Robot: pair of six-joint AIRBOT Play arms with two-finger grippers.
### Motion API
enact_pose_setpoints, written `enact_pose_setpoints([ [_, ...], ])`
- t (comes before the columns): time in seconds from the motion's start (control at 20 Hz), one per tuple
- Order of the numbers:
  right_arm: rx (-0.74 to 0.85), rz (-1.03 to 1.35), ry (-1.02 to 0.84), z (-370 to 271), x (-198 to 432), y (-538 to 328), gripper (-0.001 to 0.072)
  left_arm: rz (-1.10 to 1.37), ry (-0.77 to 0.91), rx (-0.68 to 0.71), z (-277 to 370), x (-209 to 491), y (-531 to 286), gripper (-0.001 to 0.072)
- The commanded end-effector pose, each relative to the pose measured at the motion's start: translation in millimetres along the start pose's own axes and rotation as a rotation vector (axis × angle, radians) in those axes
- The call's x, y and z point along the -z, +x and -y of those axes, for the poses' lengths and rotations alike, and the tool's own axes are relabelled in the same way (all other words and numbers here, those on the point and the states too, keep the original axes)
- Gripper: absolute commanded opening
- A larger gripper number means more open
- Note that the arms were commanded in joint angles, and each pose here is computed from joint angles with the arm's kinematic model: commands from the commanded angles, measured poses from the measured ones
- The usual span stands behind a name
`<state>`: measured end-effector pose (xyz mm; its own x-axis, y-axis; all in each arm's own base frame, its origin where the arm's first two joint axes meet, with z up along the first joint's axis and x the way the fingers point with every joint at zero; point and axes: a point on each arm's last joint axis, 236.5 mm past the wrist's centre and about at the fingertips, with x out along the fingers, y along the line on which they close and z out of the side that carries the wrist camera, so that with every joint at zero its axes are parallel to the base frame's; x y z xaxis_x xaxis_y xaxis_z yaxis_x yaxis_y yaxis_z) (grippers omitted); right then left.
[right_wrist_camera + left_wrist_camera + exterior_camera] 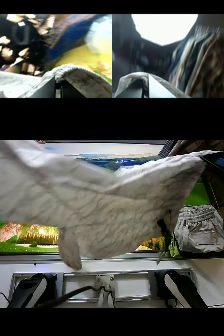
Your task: Fold the clothes and pants, and hang the long-sleeved shirts on hangers.
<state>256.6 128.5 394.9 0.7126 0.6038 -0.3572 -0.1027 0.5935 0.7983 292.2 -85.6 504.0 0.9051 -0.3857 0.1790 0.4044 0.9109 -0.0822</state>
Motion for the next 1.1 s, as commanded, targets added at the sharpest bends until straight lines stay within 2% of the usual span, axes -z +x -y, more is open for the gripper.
enact_pose_setpoints([
  [0.0, 0.143, -0.042, 0.116, 64.2, -31.0, 47.3, 0.0033, -0.273, -0.073, 0.011, -34.1, 93.0, 57.1, 0.0003],
  [0.15, 0.203, -0.101, 0.227, 123.1, -47.1, 101.4, 0.0031, -0.438, -0.17, 0.039, -52.7, 170.7, 103.8, 0.0003],
  [0.4, 0.3, -0.137, 0.339, 243.0, -68.3, 196.5, 0.0032, -0.665, -0.223, 0.115, -45.2, 293.5, 154.3, 0.0002],
  [0.55, 0.324, -0.147, 0.41, 302.8, -70.2, 244.2, 0.0032, -0.749, -0.241, 0.116, -47.3, 342.9, 166.2, 0.0002],
  [0.8, 0.318, -0.115, 0.301, 368.7, -76.8, 293.6, 0.0033, -0.779, -0.258, 0.107, -52.6, 364.0, 170.6, 0.0002],
  [1.05, 0.292, -0.028, 0.257, 360.5, -105.5, 296.0, 0.0032, -0.764, -0.259, 0.099, -54.9, 360.9, 172.6, 0.0002],
])
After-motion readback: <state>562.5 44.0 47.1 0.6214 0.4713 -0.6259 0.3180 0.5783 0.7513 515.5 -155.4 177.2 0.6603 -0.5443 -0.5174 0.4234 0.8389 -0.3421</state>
